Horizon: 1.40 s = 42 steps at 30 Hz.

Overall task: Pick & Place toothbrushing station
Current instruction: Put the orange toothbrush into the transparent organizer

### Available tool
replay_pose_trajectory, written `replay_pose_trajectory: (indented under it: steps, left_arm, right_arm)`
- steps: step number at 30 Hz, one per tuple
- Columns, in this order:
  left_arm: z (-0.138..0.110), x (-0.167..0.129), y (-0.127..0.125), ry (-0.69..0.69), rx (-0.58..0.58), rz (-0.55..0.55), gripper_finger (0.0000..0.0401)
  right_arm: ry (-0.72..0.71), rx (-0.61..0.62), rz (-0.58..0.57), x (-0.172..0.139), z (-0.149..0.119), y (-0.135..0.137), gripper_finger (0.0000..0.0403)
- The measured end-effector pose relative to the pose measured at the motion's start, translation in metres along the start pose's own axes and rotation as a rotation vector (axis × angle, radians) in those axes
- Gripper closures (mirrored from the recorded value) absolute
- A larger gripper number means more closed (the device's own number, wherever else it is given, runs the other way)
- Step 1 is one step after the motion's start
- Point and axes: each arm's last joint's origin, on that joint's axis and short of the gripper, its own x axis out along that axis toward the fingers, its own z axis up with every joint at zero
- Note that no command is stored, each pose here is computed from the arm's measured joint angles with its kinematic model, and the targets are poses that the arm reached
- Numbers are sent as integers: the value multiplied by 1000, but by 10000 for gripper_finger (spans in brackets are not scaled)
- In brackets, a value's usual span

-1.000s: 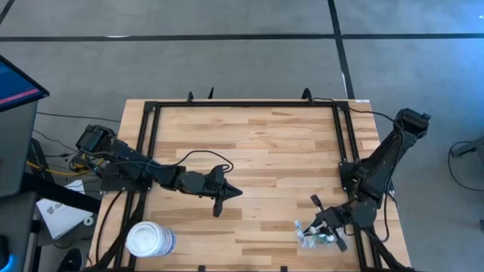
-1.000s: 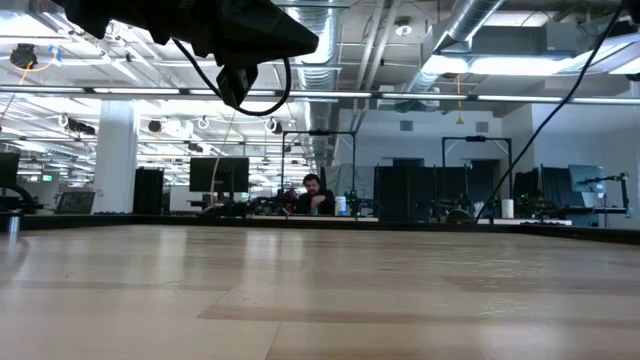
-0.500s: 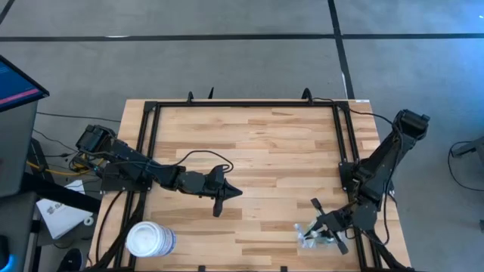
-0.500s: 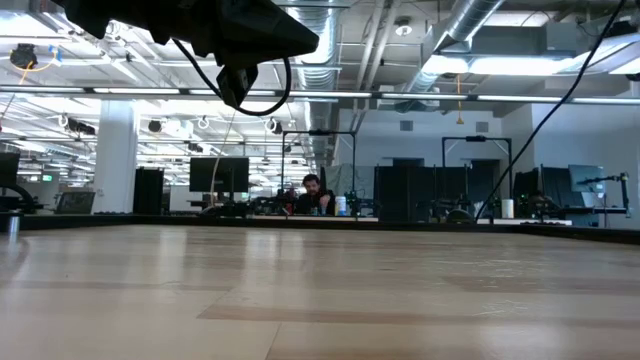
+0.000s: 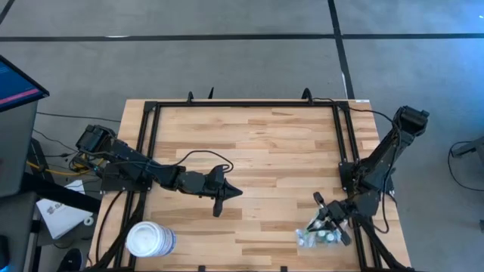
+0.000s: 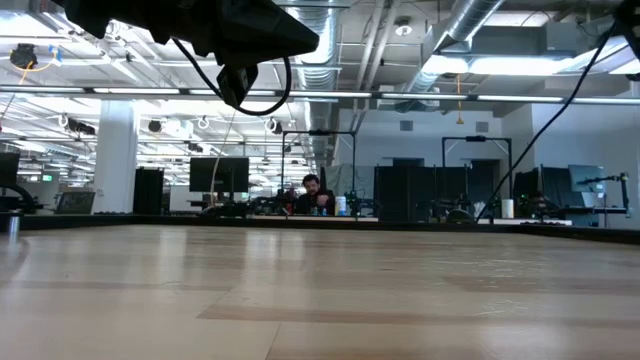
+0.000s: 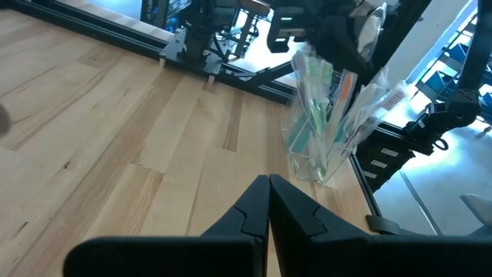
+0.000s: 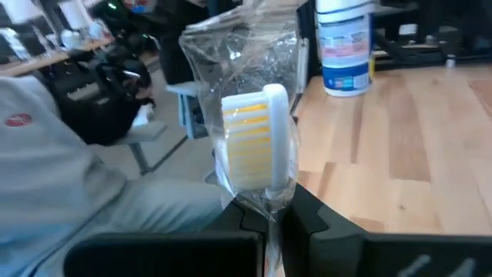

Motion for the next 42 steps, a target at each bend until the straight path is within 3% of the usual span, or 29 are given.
replay_pose_trajectory:
  steps: [3,28,42]
  left_arm:
    - [0,0,0,0,0,0,399]
    - [0,0,0,-1,0,2,399]
    - [0,0,0,-1,0,2,399]
  right_arm:
    - [2,-5,46,0,1,2,399]
    - [50,-32,66,4,-7,4,354]
    - [21,-13,76,2,-3,4,302]
